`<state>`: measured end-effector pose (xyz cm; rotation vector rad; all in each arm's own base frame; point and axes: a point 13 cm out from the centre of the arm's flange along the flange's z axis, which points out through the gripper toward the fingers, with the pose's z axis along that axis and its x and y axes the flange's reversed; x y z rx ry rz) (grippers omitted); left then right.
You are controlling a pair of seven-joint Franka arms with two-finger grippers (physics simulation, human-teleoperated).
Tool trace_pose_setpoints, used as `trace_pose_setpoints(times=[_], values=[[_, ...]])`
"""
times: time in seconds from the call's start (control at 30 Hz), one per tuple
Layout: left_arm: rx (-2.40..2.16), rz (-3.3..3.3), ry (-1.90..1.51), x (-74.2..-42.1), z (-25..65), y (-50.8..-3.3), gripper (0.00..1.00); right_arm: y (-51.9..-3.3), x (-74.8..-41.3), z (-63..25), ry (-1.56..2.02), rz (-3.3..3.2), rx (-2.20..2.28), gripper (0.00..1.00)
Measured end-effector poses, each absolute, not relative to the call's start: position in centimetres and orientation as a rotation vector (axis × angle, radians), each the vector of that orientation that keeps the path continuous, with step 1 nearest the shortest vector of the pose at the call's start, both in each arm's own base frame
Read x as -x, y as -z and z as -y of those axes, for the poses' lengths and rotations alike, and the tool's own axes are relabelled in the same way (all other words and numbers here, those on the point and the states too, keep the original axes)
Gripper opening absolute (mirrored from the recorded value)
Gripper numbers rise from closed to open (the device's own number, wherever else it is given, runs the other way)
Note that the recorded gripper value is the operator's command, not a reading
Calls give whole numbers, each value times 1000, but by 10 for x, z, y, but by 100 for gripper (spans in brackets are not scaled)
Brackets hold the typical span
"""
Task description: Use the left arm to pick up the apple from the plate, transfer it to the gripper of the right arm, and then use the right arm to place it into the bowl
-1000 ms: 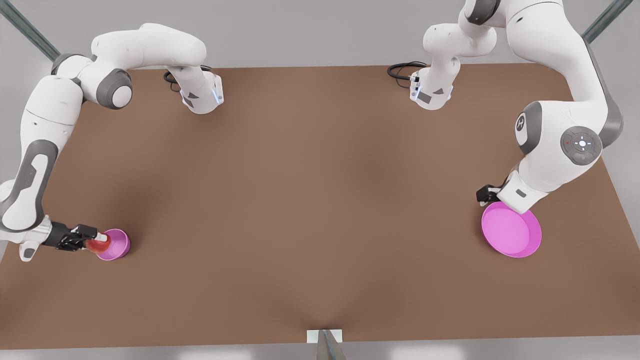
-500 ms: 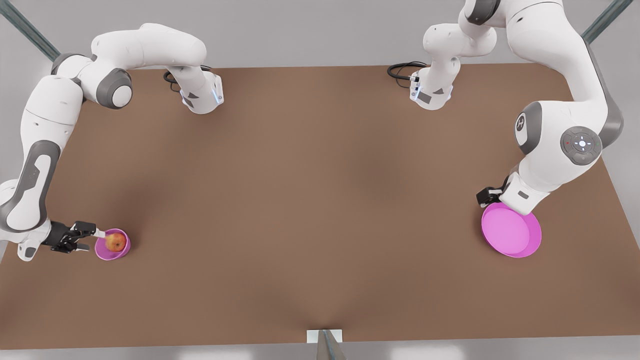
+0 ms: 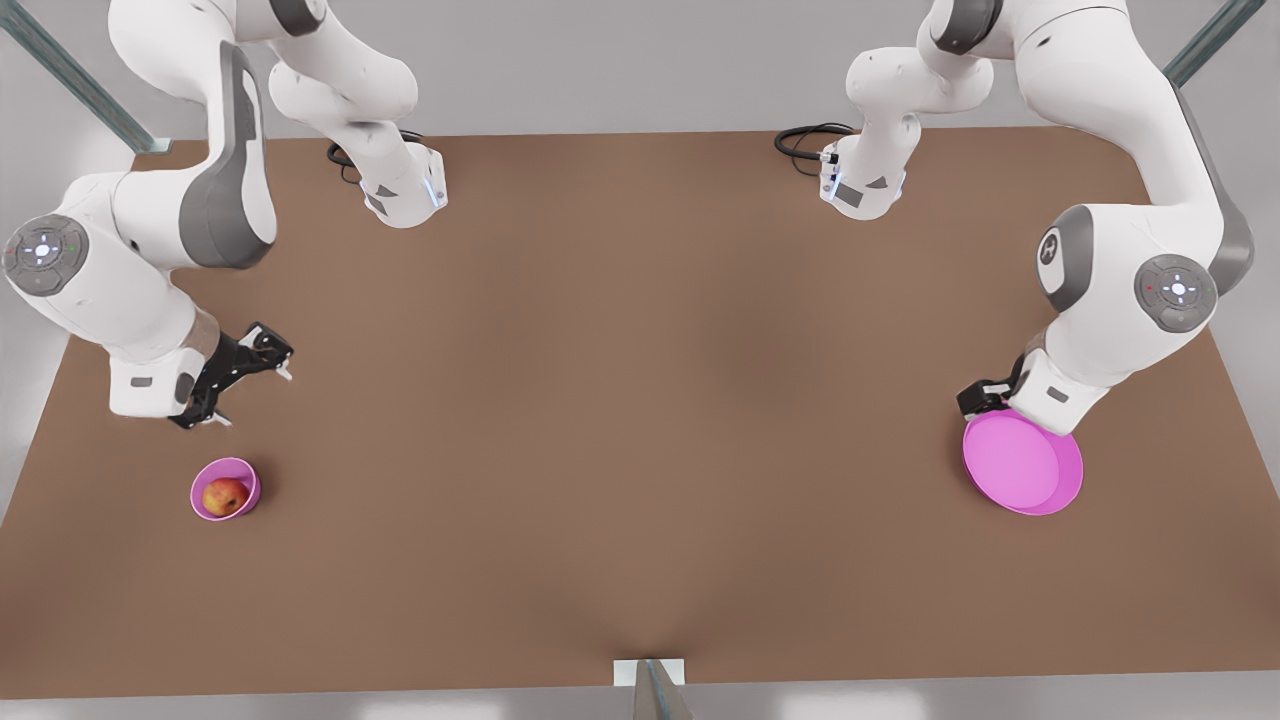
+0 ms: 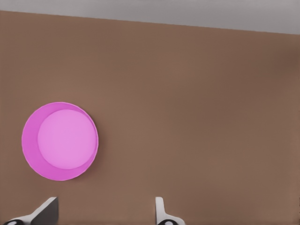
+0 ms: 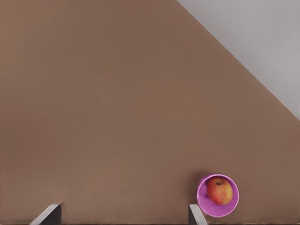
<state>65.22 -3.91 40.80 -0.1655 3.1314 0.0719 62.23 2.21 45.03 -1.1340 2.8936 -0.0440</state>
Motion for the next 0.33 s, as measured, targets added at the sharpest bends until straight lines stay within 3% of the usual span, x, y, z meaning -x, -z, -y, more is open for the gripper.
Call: trace_pose_setpoints(times=[0.07,0.33], values=[[171,-3132,-66,-652,40,-408,100,-470,-618,-5,76,-2920,980,100],[186,-3131,-61,-652,40,-408,100,-453,-626,-10,55,-3036,605,100]])
